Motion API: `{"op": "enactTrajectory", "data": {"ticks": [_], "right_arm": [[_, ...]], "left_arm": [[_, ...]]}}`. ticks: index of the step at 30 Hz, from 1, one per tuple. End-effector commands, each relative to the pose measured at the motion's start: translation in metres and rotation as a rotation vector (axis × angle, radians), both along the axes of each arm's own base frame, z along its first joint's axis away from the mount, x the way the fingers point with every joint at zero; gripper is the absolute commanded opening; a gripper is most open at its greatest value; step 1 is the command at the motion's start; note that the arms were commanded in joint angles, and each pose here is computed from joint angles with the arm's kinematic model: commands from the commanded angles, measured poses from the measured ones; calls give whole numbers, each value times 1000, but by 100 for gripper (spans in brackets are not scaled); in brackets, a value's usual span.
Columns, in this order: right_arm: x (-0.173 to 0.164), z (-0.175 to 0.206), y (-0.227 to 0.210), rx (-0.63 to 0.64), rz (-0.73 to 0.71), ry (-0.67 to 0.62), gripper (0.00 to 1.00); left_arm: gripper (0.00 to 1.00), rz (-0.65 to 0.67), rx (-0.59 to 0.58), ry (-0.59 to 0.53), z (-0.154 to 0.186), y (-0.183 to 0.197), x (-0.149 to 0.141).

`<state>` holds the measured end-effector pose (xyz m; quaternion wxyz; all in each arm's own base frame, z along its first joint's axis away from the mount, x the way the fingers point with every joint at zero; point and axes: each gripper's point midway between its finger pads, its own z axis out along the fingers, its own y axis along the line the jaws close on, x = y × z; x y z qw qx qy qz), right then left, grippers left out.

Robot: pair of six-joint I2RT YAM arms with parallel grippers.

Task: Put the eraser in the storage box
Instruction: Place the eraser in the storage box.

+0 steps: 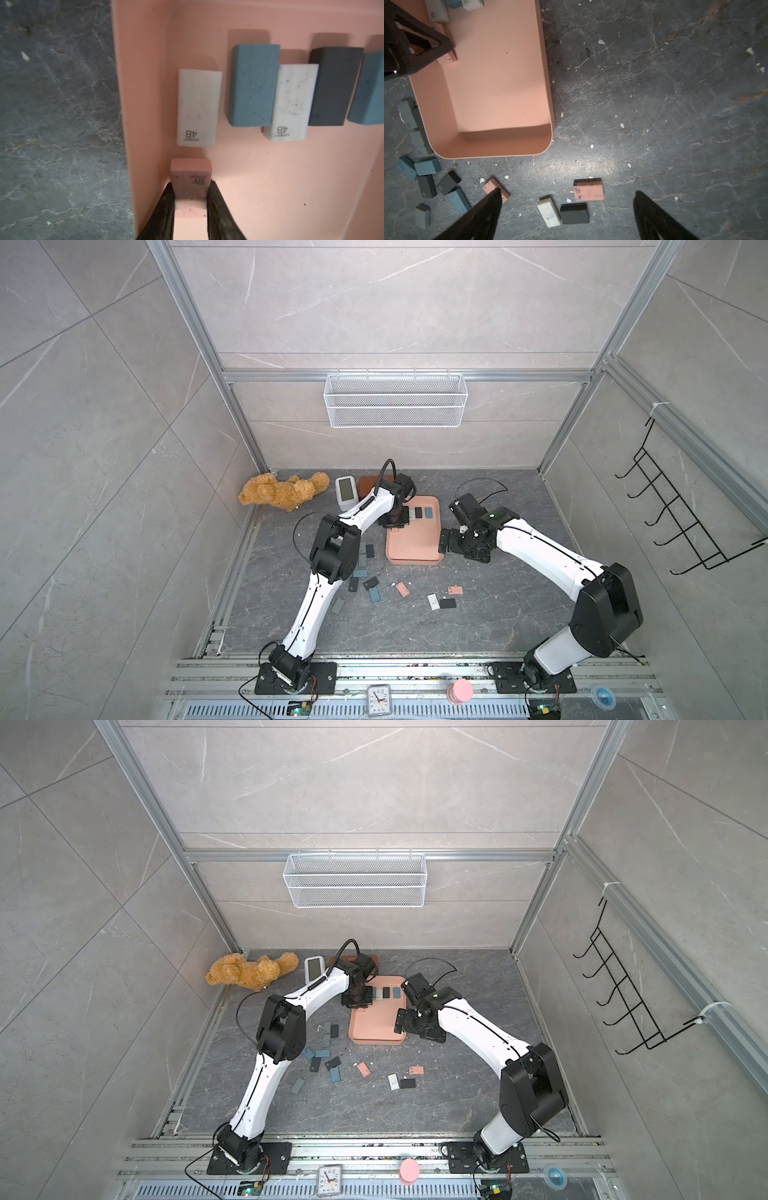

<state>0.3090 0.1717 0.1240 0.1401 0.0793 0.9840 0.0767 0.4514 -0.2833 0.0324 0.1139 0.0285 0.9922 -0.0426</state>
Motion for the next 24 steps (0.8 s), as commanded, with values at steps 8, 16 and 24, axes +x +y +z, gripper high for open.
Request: {"op": "enactTrajectory", "data": {"ticks": [8,16,24], "right_arm": [[3,5,1,2,16,-10,100],[7,4,2,6,23,-9,100],[10,3,2,-1,34,-13,100]], "left_arm": [[33,-3,13,14,-2,3,1],[39,3,14,13,0,4,1],[50,23,-46,-9,22,-6,5]]}}
